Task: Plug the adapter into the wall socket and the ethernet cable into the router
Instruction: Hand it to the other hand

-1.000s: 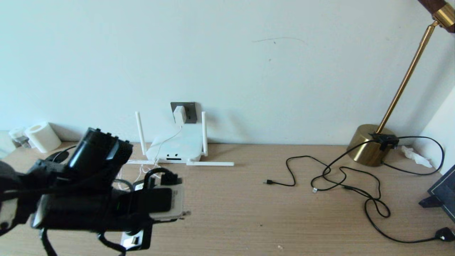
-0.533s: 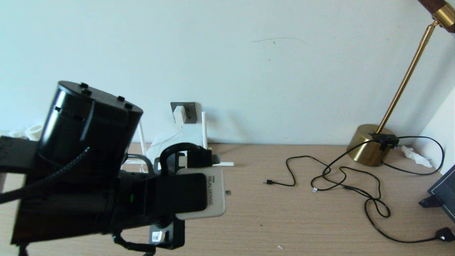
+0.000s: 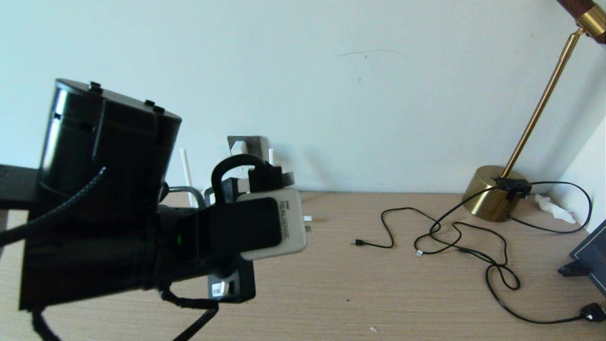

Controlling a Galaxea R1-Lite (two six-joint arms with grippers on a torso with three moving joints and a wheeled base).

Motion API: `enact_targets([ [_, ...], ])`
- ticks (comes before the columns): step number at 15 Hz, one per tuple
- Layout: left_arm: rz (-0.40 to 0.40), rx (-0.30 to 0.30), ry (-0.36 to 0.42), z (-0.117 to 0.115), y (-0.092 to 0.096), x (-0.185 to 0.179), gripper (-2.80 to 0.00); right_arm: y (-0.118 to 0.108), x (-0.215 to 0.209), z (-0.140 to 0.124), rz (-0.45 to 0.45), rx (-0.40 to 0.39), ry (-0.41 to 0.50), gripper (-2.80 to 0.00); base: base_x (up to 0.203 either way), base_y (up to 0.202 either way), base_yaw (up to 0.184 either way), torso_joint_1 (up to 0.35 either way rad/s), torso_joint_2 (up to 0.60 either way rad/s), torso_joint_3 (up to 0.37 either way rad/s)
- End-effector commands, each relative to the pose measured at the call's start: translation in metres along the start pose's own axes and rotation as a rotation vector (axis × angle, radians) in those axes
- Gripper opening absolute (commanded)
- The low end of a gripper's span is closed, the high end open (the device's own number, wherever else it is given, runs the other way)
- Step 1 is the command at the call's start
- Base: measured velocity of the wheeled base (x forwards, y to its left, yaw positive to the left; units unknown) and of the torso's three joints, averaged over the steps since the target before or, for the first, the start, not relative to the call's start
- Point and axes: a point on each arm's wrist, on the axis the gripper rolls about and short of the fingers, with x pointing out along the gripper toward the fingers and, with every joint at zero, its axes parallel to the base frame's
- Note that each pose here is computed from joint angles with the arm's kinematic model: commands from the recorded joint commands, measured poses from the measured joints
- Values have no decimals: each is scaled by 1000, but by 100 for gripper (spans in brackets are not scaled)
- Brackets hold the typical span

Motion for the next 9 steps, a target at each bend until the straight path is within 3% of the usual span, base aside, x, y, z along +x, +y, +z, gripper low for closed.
enact_targets([
  [1, 7, -8, 26, -4, 5, 8, -280, -6, 19, 13, 141, 53, 104, -280, 0, 0, 0, 0, 0, 0],
  [5, 32, -22, 26, 2, 23, 27, -280, -34, 62, 20, 133, 114, 197, -280, 0, 0, 0, 0, 0, 0],
  [9, 25, -26, 46, -1, 24, 35, -280, -73, 120, 21, 125, 160, 268, -280, 0, 0, 0, 0, 0, 0],
])
